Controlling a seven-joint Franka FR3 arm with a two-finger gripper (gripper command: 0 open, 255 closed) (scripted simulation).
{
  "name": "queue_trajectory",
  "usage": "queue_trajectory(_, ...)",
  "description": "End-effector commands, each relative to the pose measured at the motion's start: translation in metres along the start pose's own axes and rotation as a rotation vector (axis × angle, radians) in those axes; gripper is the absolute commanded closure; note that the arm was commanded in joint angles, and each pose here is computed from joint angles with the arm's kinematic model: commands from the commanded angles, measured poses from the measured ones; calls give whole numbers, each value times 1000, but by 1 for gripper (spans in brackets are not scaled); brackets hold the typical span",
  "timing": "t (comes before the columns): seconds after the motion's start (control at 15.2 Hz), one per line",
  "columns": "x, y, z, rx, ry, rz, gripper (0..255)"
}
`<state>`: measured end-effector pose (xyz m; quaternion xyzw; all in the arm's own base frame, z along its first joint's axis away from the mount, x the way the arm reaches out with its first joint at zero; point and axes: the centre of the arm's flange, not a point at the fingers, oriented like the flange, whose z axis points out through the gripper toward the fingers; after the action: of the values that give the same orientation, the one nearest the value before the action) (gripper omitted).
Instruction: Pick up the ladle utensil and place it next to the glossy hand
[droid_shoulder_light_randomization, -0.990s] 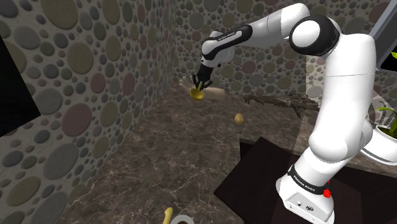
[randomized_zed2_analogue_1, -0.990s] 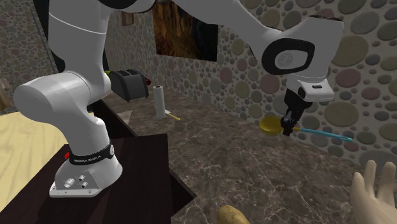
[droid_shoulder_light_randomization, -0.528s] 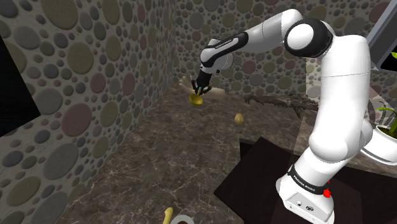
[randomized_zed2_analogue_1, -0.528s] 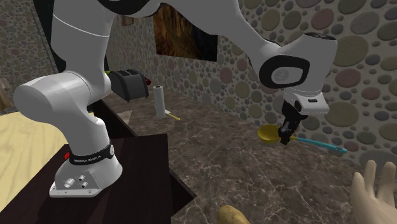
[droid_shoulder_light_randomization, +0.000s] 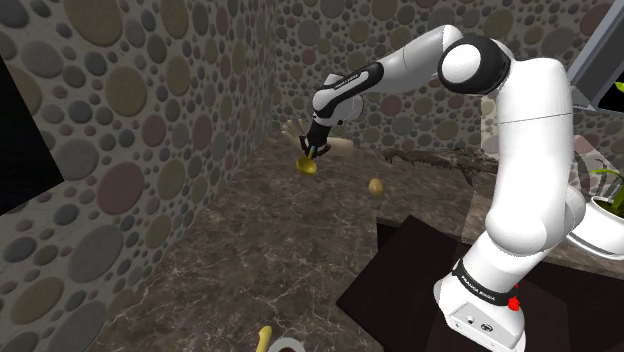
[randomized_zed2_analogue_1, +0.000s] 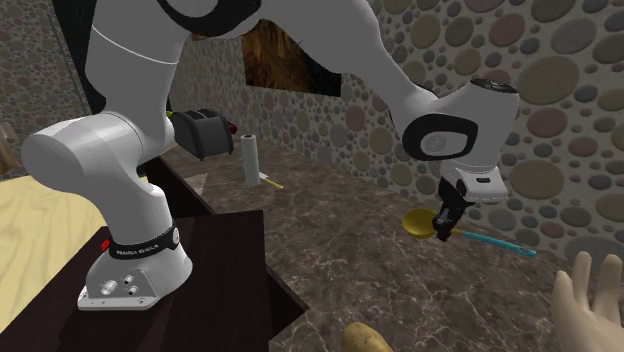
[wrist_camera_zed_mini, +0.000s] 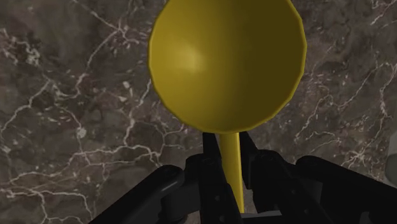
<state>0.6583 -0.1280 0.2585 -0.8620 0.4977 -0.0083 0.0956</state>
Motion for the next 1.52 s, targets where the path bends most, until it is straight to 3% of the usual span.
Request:
queue_trajectory(0.0,2,3,11,0,0,0,255)
queue_trajectory(0.92,8,16,86,0,0,0,255)
queue_trajectory(1.45,8,16,86,0,0,0,255)
